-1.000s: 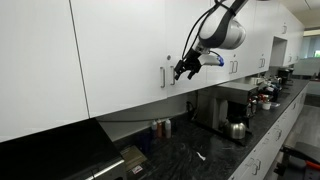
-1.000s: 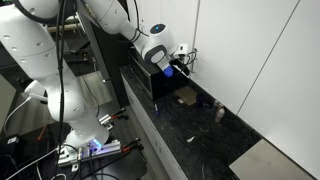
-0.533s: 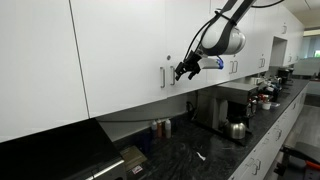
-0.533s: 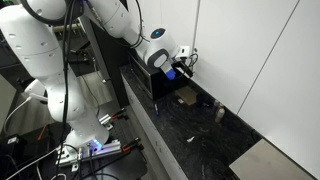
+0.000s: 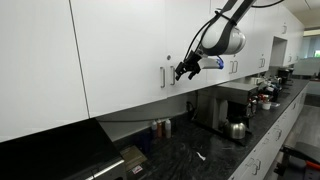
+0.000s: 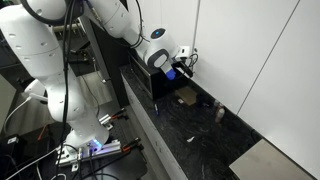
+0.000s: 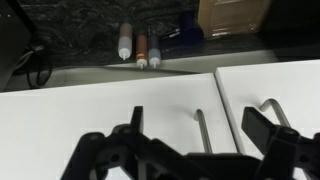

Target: Open the right cabinet door

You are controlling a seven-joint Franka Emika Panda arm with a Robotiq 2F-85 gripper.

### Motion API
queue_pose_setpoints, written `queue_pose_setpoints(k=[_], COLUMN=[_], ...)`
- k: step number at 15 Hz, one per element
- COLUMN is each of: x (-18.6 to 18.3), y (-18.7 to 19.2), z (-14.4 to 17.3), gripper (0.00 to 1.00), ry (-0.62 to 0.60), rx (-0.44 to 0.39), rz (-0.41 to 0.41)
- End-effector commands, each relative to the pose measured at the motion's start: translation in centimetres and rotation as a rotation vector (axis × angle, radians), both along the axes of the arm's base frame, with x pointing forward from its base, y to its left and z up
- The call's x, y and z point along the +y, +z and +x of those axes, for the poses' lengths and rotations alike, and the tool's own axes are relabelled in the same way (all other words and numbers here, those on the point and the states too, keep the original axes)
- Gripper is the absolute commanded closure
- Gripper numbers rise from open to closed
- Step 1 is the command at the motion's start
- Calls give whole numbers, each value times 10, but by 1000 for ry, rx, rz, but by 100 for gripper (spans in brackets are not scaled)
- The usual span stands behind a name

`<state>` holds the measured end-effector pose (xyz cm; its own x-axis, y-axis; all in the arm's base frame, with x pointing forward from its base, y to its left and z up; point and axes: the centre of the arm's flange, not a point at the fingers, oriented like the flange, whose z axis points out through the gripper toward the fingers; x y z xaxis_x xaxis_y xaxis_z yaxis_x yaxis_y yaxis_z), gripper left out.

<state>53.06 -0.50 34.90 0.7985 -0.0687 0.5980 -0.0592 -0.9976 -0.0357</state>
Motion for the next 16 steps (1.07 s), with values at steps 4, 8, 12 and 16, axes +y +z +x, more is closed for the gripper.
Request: queue_pose_setpoints(k=[4, 8, 12, 16], x=[1, 8, 14, 13], y=[-1, 1, 8, 16], z=[3, 10, 22, 37], gripper=[0, 0, 0, 0], ry=[2, 23, 32, 31], rx=[-3, -17, -45, -60], rz=[2, 2, -12, -21])
